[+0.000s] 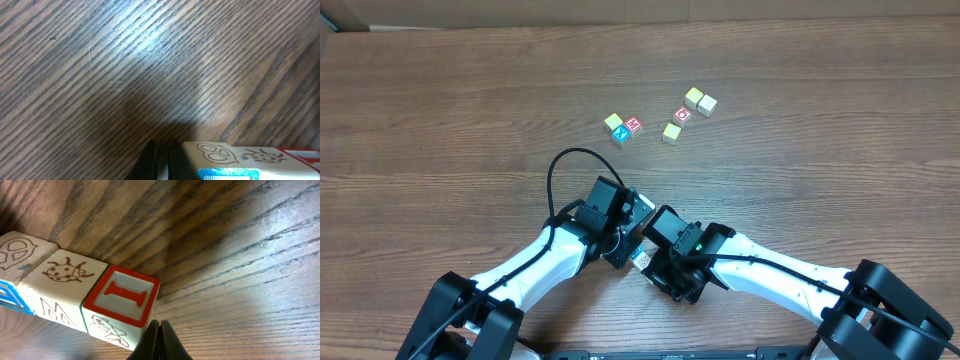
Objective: Flip 5 blocks
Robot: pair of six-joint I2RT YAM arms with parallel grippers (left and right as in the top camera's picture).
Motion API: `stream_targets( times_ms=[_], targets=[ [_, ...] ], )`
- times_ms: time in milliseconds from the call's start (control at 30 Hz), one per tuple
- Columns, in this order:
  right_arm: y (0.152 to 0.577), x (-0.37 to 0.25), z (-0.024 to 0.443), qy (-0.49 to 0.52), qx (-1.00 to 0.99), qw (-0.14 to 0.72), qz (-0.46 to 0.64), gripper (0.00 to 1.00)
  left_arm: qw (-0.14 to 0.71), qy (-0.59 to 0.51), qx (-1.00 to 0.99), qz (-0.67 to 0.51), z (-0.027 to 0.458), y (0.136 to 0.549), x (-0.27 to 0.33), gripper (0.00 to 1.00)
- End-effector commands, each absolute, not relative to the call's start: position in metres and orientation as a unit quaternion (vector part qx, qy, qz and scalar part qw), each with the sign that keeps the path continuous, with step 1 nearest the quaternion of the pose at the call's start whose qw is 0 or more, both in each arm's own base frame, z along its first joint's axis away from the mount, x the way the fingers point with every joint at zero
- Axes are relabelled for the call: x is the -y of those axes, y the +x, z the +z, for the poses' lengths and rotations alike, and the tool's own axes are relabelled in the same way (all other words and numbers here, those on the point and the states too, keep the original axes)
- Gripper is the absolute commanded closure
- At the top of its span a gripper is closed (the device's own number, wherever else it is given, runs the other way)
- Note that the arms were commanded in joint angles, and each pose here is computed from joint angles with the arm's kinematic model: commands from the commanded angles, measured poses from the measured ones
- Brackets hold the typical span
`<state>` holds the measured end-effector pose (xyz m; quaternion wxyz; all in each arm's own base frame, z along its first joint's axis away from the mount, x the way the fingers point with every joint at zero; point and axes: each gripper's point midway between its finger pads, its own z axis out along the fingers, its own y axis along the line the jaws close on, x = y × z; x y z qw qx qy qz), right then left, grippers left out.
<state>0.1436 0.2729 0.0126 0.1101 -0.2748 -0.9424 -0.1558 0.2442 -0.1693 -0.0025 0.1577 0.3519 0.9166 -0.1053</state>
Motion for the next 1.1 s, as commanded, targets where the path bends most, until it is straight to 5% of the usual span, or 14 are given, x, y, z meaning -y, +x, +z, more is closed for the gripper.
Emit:
stream_targets(
  times_ms=[0,1067],
  targets=[
    [0.1489,-0.2796,0.0159,-0.278,0.941,0.102,-0.167,0.96,0.131,0.365,-0.916,-0.099,-0.0177,0.2315,0.1648,0.96],
    [0.1436,-0.2841,0.0157,-0.283,0.939,0.101,-0.165,0.96,0.141,0.387,-0.904,-0.112,-0.0154,0.2329,0.1714,0.96]
  ],
)
